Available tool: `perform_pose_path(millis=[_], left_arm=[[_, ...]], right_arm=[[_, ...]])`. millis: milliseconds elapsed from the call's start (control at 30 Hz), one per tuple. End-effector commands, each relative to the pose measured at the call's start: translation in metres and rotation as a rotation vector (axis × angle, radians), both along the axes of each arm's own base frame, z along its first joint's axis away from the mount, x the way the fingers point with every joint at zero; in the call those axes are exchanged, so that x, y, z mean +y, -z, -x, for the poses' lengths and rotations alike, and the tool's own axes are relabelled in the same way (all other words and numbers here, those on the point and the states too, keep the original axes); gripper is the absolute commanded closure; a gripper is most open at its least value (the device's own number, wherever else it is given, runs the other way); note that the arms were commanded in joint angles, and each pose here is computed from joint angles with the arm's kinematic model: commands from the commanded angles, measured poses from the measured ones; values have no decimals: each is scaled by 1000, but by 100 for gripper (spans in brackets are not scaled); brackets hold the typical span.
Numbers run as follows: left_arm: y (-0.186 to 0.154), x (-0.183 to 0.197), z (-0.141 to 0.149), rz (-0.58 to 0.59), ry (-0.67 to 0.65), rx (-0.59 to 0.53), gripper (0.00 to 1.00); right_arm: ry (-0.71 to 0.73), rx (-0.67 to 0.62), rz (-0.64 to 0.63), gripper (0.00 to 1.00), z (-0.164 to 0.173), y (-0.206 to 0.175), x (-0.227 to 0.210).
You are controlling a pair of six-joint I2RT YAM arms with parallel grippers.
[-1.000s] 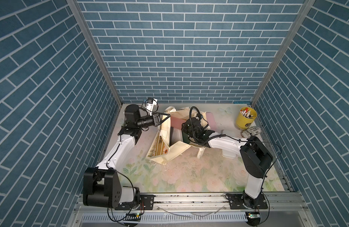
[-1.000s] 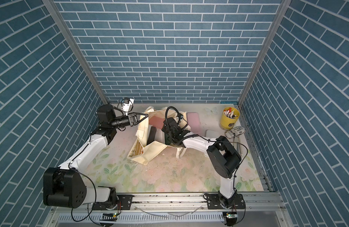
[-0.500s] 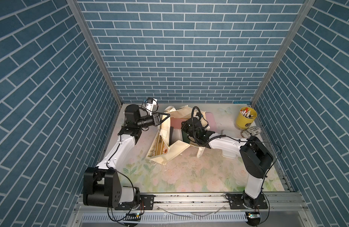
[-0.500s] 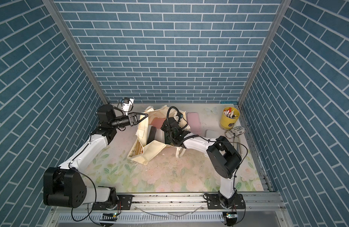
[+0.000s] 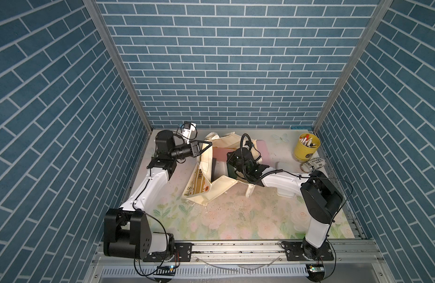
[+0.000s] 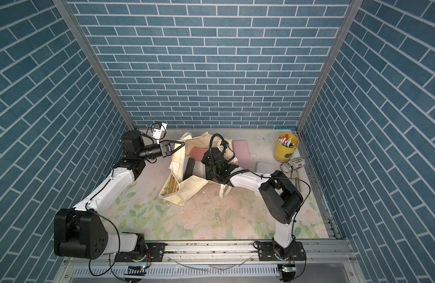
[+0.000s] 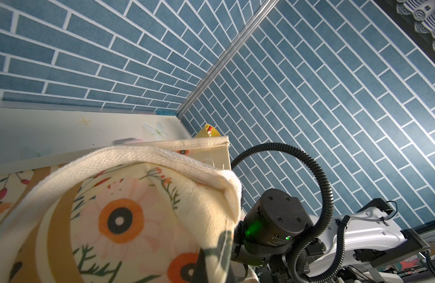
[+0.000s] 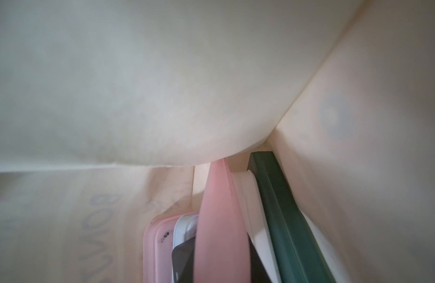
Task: Take out the pencil case from the canvas bag
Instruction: Pick up the pencil case from the canvas bag.
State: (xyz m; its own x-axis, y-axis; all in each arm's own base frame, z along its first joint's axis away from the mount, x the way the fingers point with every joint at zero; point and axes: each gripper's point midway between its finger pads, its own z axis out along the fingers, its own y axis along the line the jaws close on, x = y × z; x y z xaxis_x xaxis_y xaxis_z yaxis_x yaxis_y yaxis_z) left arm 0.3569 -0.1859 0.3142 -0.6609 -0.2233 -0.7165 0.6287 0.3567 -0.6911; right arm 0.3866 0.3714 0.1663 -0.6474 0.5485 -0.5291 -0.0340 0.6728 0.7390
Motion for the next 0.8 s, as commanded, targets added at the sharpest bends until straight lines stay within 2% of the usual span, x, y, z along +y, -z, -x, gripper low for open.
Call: perform_pose_path(millis=[0, 500, 767], left_arm=[[-10, -7, 8, 12, 62, -48, 100], [-8, -6, 2, 7, 40, -40, 100], [-9, -6, 3, 7, 38, -41, 100]], right_arm=[[25, -55, 57, 91, 0, -9, -19], [-17, -258, 57, 94, 15, -62, -15], [11, -329, 47, 96, 22, -80, -25]])
